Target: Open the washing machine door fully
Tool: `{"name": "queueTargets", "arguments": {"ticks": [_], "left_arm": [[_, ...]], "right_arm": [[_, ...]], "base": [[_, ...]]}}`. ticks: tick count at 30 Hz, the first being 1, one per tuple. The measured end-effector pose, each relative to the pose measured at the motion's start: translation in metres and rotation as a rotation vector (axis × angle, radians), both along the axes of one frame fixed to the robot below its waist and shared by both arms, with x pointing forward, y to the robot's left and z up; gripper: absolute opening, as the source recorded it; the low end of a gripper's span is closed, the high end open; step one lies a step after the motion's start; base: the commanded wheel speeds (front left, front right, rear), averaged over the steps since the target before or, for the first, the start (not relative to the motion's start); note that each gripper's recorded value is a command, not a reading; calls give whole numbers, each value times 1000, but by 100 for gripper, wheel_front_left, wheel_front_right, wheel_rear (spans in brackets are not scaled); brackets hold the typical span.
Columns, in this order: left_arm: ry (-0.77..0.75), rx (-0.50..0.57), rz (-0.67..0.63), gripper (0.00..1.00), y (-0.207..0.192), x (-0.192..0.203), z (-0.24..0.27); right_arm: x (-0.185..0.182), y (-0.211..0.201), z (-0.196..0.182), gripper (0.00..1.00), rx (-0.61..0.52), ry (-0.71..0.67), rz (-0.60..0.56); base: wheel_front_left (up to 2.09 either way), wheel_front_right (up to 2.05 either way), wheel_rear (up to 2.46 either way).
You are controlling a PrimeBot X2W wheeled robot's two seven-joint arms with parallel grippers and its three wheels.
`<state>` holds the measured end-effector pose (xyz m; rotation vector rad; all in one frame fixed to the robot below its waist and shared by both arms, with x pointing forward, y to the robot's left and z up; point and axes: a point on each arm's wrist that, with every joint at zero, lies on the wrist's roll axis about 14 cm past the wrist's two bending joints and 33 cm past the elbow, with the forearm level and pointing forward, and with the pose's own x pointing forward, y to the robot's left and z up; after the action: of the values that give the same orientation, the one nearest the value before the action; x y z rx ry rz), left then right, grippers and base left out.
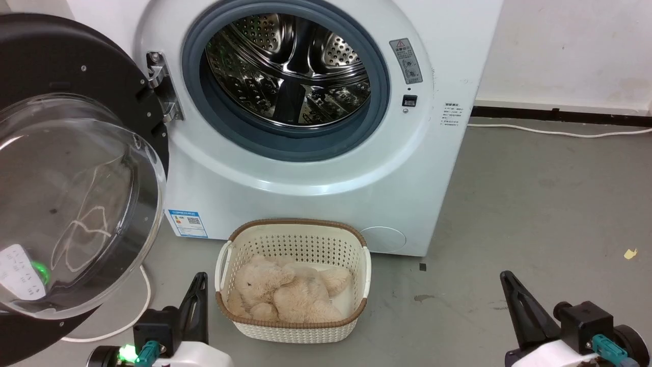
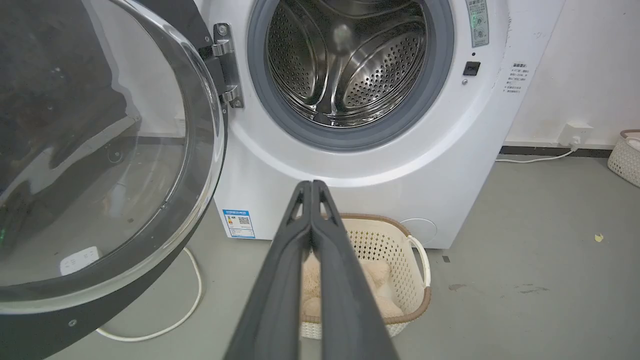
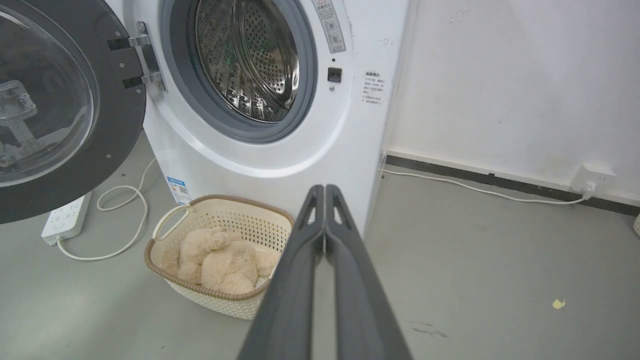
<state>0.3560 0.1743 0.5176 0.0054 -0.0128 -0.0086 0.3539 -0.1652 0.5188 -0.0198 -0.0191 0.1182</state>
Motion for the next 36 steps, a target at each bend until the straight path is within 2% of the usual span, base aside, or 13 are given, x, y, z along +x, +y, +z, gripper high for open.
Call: {"name": "queueTargets", "arguments": {"ticks": [36], "left_arm": [[29, 36, 6, 0, 2, 12, 4]], "right_arm": [[14, 4, 2, 0, -27, 36, 11]], "base": [[0, 0, 0]]}}
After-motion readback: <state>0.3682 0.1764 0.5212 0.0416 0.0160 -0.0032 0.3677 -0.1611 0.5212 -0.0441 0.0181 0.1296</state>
